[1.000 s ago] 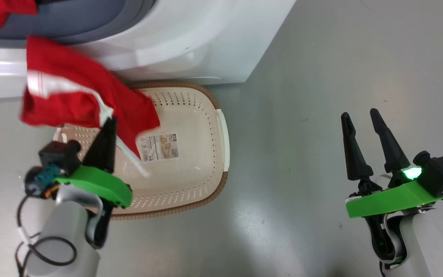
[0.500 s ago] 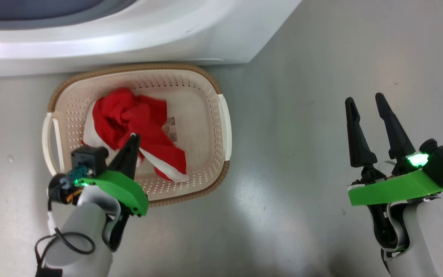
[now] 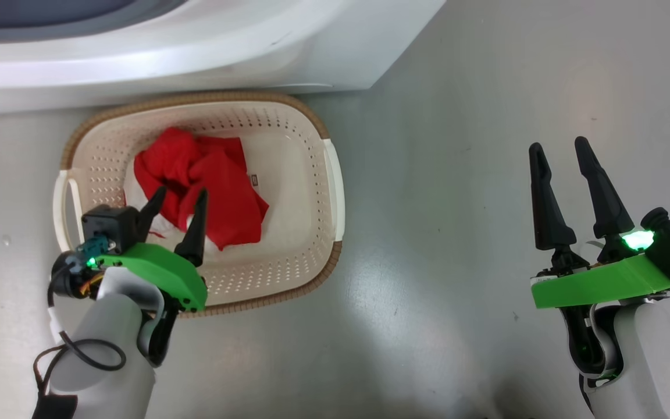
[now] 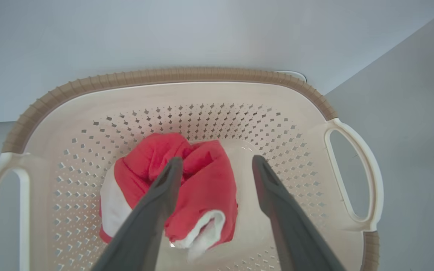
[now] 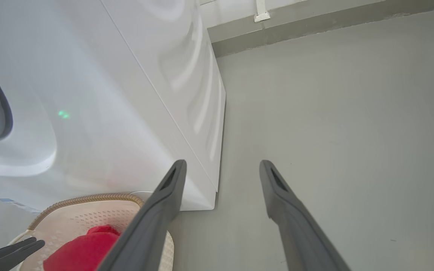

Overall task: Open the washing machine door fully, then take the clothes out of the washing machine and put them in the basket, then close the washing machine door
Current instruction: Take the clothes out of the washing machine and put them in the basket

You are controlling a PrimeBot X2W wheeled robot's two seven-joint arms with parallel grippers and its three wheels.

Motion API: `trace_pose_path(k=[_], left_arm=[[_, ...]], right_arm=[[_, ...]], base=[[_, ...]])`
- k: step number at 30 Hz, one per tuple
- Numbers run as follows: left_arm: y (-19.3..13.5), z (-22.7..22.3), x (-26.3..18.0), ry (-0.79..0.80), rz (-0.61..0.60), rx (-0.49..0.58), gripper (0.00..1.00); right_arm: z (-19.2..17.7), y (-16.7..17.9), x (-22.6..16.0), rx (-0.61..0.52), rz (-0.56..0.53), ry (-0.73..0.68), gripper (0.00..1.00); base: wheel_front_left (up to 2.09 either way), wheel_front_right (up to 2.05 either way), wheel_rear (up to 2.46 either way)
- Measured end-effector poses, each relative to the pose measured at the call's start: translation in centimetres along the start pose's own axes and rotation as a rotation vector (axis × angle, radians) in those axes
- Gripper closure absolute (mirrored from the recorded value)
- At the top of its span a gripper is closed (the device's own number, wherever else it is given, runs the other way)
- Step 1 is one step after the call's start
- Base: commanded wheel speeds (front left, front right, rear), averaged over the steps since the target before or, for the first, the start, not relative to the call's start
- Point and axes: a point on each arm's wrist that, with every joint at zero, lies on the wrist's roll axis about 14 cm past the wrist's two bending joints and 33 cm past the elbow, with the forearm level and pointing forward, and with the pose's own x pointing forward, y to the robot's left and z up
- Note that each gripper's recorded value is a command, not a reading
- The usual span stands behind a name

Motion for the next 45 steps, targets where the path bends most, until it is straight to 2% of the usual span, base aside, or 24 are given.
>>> trace_pose_path(k=[7,14,37,45], left_arm=[[0.2,2.6,-1.3,-0.07,0.022,-0.014,0.0],[0.4,5.0,-4.4,-0.155,0.045,-0.016,0.0],[-1.4,13.3,-18.3,-0.539,0.064,0.08,0.0],[-1.4,13.7,-22.6,-0.625,0.089,0.095,0.0]], right_arm=[[1.5,1.0,-0.4,-0.001,0.022,-0.029,0.0],[2.8,2.0,-2.1,-0.006,0.041,-0.045,0.0],[5.7,3.8,-11.2,-0.036,0.075,-0.105,0.0],[6.6,3.6,-13.7,-0.037,0.076,-0.141,0.0]], base=[[0.0,0.0,0.0],[0.0,0.0,0.0],[0.0,0.0,0.0],[0.0,0.0,0.0]])
